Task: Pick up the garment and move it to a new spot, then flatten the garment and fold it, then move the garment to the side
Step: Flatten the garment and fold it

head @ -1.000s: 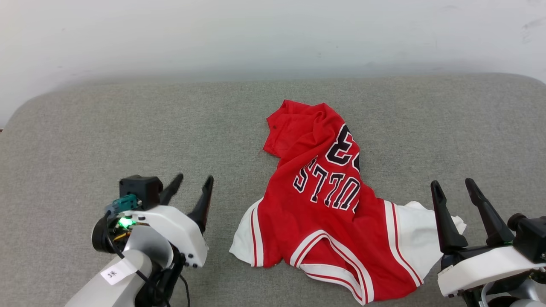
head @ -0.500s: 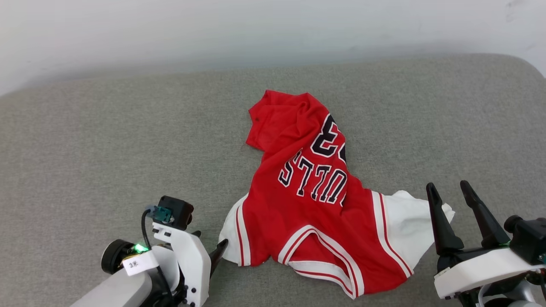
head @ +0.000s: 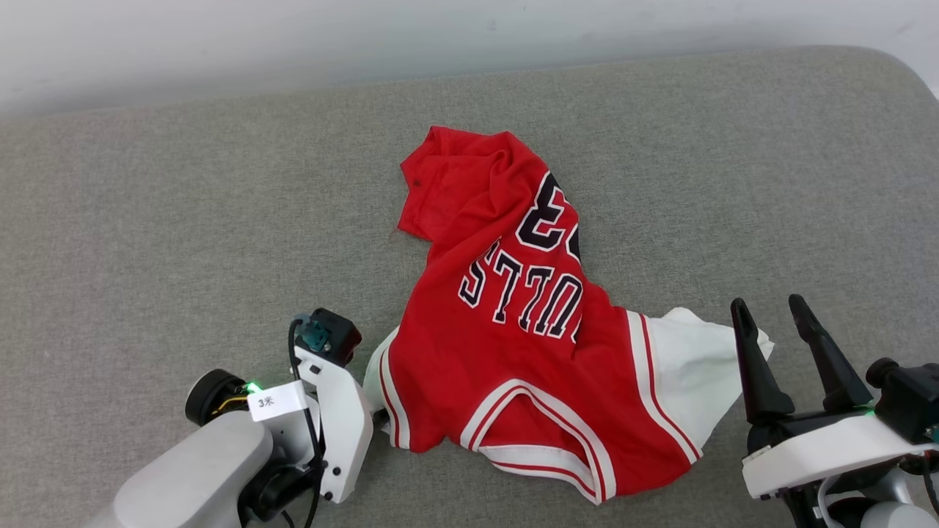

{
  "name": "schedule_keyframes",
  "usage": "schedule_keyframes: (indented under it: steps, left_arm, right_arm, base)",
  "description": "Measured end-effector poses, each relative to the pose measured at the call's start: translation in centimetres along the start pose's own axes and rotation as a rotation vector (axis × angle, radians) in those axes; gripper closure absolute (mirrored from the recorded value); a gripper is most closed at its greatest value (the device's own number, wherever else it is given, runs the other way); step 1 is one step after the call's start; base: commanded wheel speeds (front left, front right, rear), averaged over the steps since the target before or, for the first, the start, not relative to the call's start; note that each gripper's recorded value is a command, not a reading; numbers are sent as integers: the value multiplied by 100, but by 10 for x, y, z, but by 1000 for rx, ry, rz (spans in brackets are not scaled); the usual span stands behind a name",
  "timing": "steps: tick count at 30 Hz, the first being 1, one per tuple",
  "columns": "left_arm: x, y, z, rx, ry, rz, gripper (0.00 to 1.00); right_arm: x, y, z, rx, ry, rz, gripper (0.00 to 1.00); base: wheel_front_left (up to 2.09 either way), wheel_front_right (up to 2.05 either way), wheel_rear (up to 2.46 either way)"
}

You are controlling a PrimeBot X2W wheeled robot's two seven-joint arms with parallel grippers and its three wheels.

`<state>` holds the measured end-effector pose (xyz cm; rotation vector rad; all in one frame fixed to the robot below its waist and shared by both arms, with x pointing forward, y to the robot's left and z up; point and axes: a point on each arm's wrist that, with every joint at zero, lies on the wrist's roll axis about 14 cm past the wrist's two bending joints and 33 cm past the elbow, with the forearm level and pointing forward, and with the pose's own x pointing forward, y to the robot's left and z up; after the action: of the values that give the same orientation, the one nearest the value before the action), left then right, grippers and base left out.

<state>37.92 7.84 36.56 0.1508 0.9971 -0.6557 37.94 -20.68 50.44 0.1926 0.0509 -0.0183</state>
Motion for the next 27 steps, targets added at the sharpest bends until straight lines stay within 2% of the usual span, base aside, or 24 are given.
schedule_keyframes:
  steps: [1, 2, 8, 9, 19, 22, 27]
  left_arm:
    - [1, -2, 0, 17, 12, -8, 80]
    - [1, -2, 0, 31, 19, -12, 100]
    - [-3, -11, 5, 49, -51, -14, 100]
    - [-13, -7, 14, 12, -142, 26, 100]
    - [-77, 28, 19, -100, -380, 234, 100]
    - [-95, 31, 18, -120, -429, 276, 100]
    - [-116, 28, 22, -134, -500, 307, 100]
  right_arm:
    - [0, 0, 0, 0, -1, -1, 0]
    - [1, -1, 0, 1, -2, -2, 0]
    - [0, -2, 3, 6, -15, -6, 0]
    - [-1, -5, 6, 6, -22, -13, 0]
    - [-10, -4, 12, 16, -28, -8, 0]
    - [-16, -15, 0, 51, 31, -41, 0]
    - [-36, -50, -48, 87, 299, -138, 0]
  base:
    - [0, 0, 0]
    - [0, 0, 0]
    - [0, 0, 0]
    - [0, 0, 0]
    - [0, 0, 0]
    - [0, 0, 0]
    - [0, 0, 0]
